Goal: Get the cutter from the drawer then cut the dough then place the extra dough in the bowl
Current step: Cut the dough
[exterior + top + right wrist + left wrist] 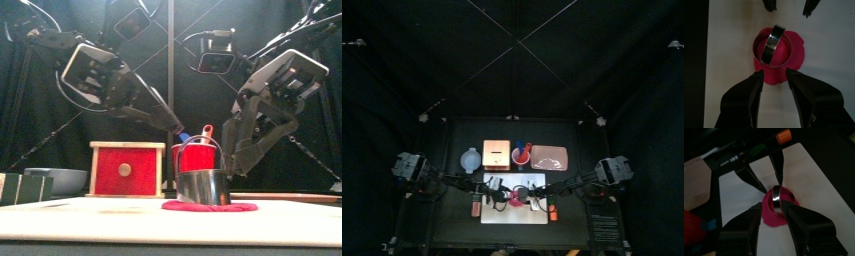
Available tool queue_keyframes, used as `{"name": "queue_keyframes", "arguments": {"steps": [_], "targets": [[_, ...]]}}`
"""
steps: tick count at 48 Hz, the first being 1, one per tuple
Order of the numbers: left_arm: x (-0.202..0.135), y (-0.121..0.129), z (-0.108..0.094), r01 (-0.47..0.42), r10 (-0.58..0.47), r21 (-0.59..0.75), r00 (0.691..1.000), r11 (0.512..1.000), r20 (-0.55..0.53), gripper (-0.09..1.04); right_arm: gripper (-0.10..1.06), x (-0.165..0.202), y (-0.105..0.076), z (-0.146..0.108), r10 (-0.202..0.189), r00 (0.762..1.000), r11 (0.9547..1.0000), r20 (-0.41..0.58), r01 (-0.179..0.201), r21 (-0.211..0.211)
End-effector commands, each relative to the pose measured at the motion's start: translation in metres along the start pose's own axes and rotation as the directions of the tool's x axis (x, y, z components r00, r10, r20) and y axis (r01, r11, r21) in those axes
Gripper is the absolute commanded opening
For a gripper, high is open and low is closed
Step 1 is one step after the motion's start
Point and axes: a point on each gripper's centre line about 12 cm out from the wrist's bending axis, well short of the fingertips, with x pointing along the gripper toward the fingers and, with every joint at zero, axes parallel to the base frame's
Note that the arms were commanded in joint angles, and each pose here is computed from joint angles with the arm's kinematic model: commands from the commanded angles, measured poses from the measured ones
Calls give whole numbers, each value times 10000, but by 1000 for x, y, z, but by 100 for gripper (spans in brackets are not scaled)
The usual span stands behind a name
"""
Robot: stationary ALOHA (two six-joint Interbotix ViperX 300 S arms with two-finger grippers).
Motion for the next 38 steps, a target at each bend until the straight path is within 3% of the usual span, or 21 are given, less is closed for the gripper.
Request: {"name": "queue_keyframes", "arguments": {"steps": [1, 18, 27, 38], "targets": [[-9, 2, 0, -123, 123, -4, 9997, 9999, 199, 75, 78, -19, 2, 23, 53, 9975, 10000, 705, -57, 51], [13, 0, -30, -279, 284, 165, 9992, 9995, -294, 51, 78, -44, 2, 38, 75, 9957, 9985, 926, -125, 536], [27, 4, -40, -401, 417, 306, 9977, 9987, -534, 50, 78, -45, 2, 48, 65, 9958, 9975, 908, -128, 699], [29, 12, -39, -629, 642, 321, 9970, 9975, -421, 48, 78, -40, -1, 58, -10, 9949, 9968, 1006, -71, 797]]}}
